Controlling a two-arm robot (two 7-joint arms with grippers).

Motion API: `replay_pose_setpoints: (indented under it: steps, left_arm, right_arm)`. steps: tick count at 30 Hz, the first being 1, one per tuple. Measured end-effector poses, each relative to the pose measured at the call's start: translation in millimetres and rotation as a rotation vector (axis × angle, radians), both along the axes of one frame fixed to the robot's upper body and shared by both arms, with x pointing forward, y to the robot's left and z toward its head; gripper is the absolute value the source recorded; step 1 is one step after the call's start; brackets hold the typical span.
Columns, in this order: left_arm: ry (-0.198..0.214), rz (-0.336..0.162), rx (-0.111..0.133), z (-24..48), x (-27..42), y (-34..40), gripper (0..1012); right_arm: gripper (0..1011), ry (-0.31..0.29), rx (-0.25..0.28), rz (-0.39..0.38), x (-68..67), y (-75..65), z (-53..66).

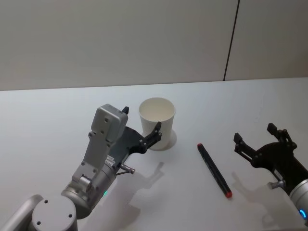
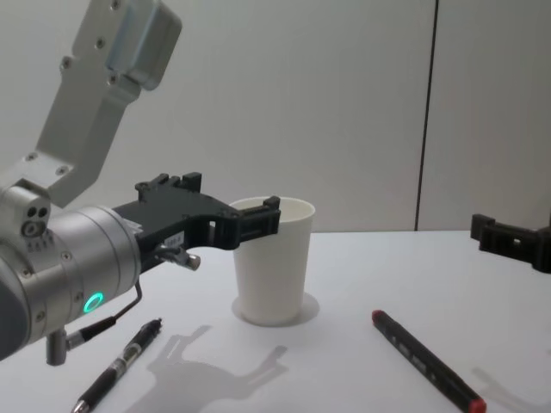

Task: Place the pen into the pen holder.

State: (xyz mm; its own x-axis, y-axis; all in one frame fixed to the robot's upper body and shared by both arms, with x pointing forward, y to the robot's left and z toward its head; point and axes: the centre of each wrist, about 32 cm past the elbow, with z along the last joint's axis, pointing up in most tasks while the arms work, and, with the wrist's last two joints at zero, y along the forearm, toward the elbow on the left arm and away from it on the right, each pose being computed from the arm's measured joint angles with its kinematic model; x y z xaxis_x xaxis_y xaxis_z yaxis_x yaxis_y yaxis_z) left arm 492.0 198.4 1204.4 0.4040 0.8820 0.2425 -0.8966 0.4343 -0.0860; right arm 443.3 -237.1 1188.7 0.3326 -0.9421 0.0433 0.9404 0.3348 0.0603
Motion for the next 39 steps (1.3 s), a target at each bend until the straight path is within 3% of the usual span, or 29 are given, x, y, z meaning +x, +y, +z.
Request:
replay_pose_setpoints:
  steps: [30, 39]
  left_arm:
    - [0.0, 0.0, 0.0, 0.0, 0.0, 0.0, 1000]
    - [0.0, 0.0, 0.0, 0.0, 0.0, 0.0, 1000]
  right_arm:
    - [1001, 0.0, 0.0, 0.0, 0.0, 0.1, 0.1]
    - [1001, 0.019, -0.006, 0.015, 2.3, 10.7, 2.4]
